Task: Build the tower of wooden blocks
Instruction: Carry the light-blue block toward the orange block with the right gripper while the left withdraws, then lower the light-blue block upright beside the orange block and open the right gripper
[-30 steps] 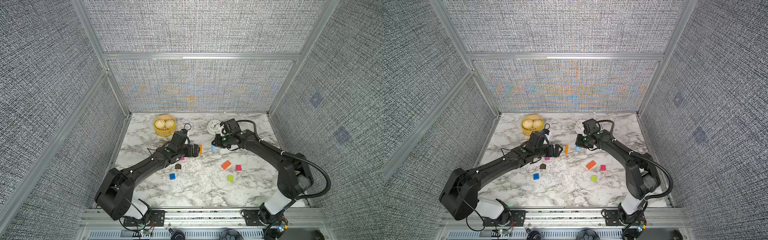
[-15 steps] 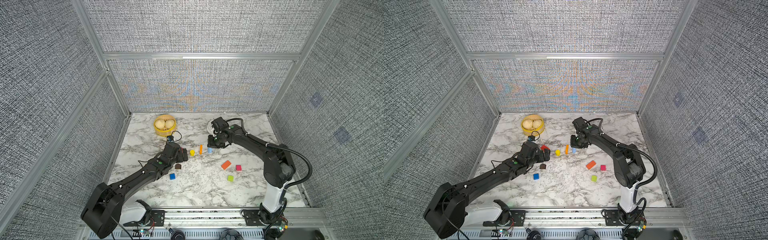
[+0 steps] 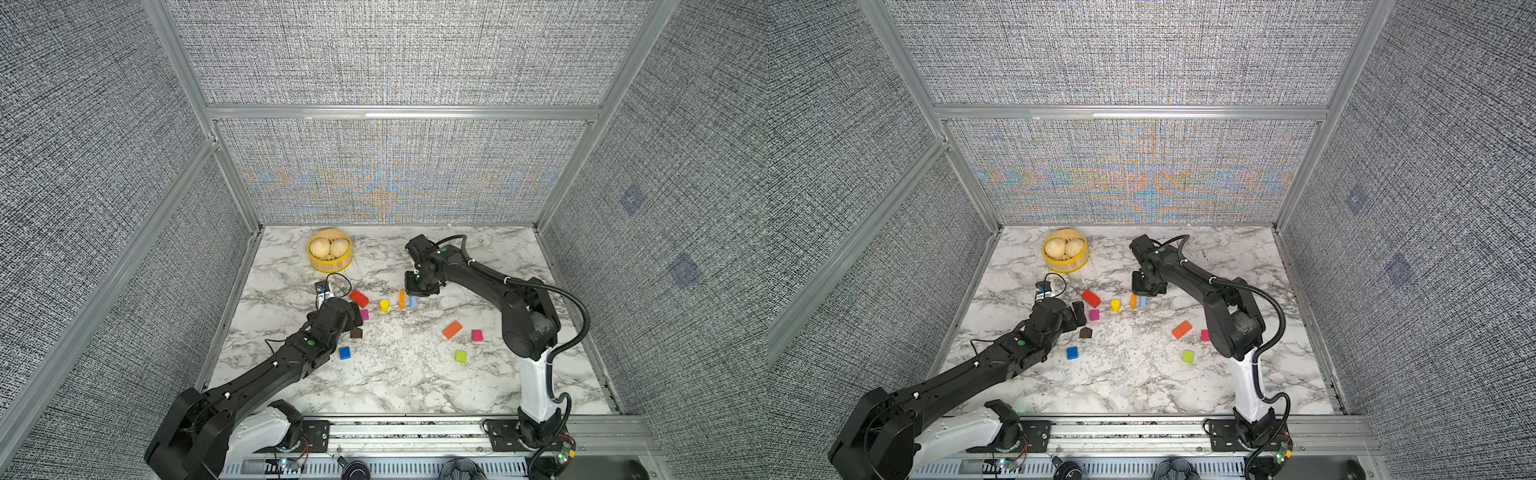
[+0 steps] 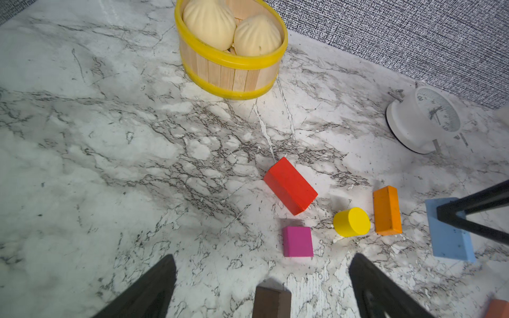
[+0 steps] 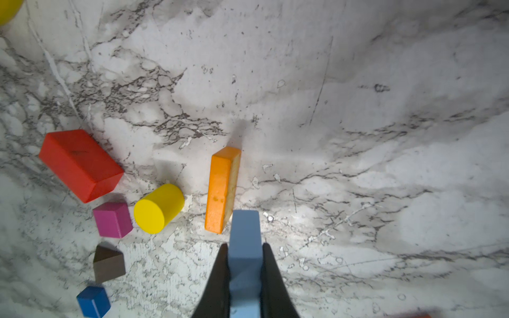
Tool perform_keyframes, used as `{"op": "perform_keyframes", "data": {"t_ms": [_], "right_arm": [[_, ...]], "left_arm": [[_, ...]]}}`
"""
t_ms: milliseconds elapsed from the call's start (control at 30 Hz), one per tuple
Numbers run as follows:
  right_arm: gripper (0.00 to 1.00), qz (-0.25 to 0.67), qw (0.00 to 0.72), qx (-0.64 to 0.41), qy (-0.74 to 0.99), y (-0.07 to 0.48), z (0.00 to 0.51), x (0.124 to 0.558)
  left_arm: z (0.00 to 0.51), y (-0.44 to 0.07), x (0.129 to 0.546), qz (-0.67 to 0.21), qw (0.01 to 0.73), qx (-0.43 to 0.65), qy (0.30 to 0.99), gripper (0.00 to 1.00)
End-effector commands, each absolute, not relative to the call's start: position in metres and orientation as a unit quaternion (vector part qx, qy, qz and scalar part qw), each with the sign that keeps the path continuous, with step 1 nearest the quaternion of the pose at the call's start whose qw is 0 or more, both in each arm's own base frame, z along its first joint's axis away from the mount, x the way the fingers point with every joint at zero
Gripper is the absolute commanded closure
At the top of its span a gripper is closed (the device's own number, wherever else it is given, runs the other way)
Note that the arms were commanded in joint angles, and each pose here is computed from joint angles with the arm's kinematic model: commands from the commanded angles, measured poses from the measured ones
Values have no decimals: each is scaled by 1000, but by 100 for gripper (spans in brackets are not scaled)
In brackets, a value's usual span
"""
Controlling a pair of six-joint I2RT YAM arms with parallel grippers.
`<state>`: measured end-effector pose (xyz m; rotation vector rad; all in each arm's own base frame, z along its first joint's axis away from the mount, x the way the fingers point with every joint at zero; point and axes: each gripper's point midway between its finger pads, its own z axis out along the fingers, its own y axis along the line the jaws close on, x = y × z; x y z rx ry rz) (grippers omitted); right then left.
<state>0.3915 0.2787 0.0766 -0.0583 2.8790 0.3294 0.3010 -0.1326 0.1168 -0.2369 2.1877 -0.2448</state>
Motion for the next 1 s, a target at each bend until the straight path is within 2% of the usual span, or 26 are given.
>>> {"op": "perform_keyframes", "data": {"t_ms": [0, 700, 967], "right_arm": [[93, 89, 109, -9, 990, 272, 71, 388], [91, 67, 93, 10, 993, 267, 44, 403], [88, 61, 91, 11, 994, 264, 43, 407]], "left_arm": [[120, -134, 307, -98, 454, -101, 880, 1], [111, -141, 310, -99, 437, -96, 889, 1], [111, -140, 310, -97, 438, -98, 888, 1]]}}
